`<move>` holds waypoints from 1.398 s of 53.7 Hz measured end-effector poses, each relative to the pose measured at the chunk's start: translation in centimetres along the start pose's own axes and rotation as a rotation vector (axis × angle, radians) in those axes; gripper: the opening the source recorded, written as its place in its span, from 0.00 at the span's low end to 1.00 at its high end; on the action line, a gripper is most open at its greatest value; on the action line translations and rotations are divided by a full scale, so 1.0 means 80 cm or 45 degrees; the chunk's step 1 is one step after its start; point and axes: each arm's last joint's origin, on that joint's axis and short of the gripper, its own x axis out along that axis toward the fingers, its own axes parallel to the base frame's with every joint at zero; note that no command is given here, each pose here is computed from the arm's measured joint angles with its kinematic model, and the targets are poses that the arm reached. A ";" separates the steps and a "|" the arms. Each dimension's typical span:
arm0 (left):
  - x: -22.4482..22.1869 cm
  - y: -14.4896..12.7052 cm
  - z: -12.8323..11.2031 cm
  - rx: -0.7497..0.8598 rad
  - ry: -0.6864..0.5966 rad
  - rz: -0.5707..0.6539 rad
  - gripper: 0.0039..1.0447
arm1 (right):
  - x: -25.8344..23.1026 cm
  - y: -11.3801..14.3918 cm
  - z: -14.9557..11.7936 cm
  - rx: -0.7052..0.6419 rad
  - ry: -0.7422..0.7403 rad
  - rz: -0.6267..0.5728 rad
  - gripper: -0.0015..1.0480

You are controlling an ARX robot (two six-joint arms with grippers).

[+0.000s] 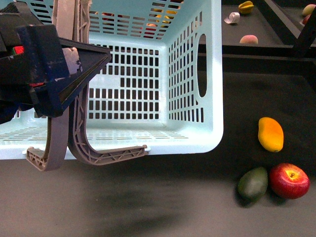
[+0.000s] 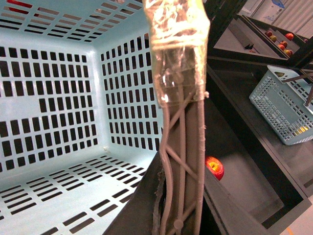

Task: Pick mango with right arm and hold basket with left

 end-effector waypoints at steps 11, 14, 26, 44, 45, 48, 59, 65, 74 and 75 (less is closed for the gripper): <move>0.000 0.000 0.000 -0.001 0.001 -0.002 0.11 | 0.078 -0.008 -0.012 0.011 0.203 -0.051 0.92; 0.000 0.000 0.000 0.000 0.002 -0.006 0.11 | 0.096 -0.011 -0.019 0.016 0.259 -0.066 0.92; 0.000 0.000 0.000 0.000 0.002 -0.006 0.11 | 0.173 -0.012 -0.049 0.017 0.429 -0.088 0.92; 0.000 0.000 0.000 0.000 0.000 -0.001 0.11 | 0.273 -0.002 -0.108 -0.024 0.613 -0.111 0.92; 0.000 0.000 0.000 -0.001 0.000 -0.001 0.11 | 0.276 -0.001 -0.110 -0.025 0.617 -0.113 0.92; 0.000 0.000 0.000 -0.001 0.001 -0.003 0.11 | 0.295 0.004 -0.125 -0.041 0.649 -0.115 0.92; 0.000 0.000 0.000 -0.001 0.002 -0.006 0.11 | 0.339 0.027 -0.145 -0.087 0.677 -0.105 0.92; 0.000 0.000 0.000 -0.001 0.002 -0.005 0.11 | 0.354 0.037 -0.150 -0.099 0.661 -0.096 0.92; 0.000 0.000 0.000 -0.001 0.002 -0.005 0.11 | 0.369 0.049 -0.155 -0.112 0.639 -0.100 0.92; 0.000 0.000 0.000 -0.001 0.002 -0.005 0.11 | 0.370 0.050 -0.156 -0.113 0.637 -0.099 0.92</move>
